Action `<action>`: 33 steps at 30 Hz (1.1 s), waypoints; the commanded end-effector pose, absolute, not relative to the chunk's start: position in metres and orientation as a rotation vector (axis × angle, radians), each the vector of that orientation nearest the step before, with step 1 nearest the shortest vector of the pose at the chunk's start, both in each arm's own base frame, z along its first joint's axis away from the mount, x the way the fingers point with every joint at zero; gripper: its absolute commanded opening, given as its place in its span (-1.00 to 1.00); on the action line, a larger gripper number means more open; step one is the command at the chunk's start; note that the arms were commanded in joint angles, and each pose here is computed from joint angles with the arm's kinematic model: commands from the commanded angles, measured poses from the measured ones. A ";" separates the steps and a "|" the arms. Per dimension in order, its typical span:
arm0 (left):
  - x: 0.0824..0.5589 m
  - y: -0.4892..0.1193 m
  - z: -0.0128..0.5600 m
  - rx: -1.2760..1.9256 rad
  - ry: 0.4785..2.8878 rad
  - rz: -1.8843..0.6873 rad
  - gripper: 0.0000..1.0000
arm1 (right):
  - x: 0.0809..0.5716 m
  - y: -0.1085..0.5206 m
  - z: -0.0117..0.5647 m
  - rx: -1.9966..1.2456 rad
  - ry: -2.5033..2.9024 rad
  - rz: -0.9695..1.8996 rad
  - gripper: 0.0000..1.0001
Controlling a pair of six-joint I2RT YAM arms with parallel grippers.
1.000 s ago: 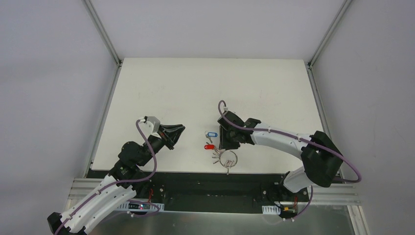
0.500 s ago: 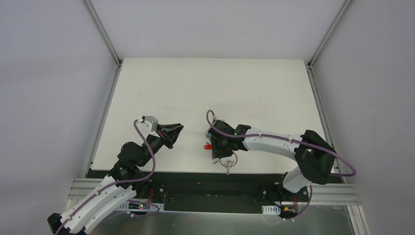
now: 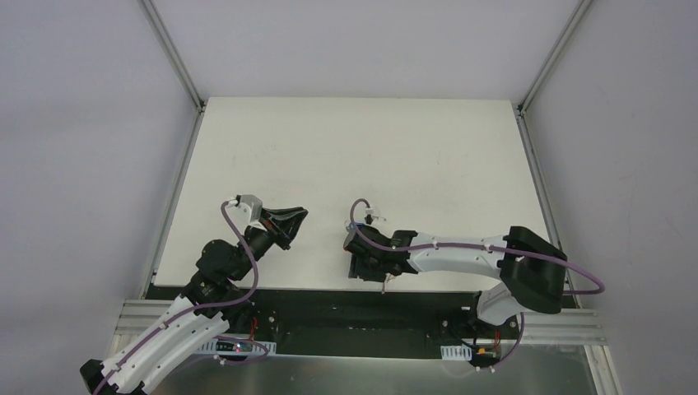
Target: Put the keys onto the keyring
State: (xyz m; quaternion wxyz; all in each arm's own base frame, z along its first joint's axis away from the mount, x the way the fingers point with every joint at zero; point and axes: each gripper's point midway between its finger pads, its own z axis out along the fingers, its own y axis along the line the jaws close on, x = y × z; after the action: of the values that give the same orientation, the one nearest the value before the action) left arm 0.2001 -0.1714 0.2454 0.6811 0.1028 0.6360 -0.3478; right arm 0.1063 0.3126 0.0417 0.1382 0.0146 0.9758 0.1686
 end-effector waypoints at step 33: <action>0.201 -0.162 0.259 0.138 1.398 -0.798 -0.69 | 0.106 0.285 0.014 0.431 2.735 0.320 -0.19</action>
State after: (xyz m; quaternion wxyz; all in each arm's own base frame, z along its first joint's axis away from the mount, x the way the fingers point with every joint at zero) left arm 0.2028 -0.1652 0.2485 0.6850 0.0755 0.6359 -0.3475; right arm 0.1192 0.3074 0.0266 0.1920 0.1608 0.9542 0.1634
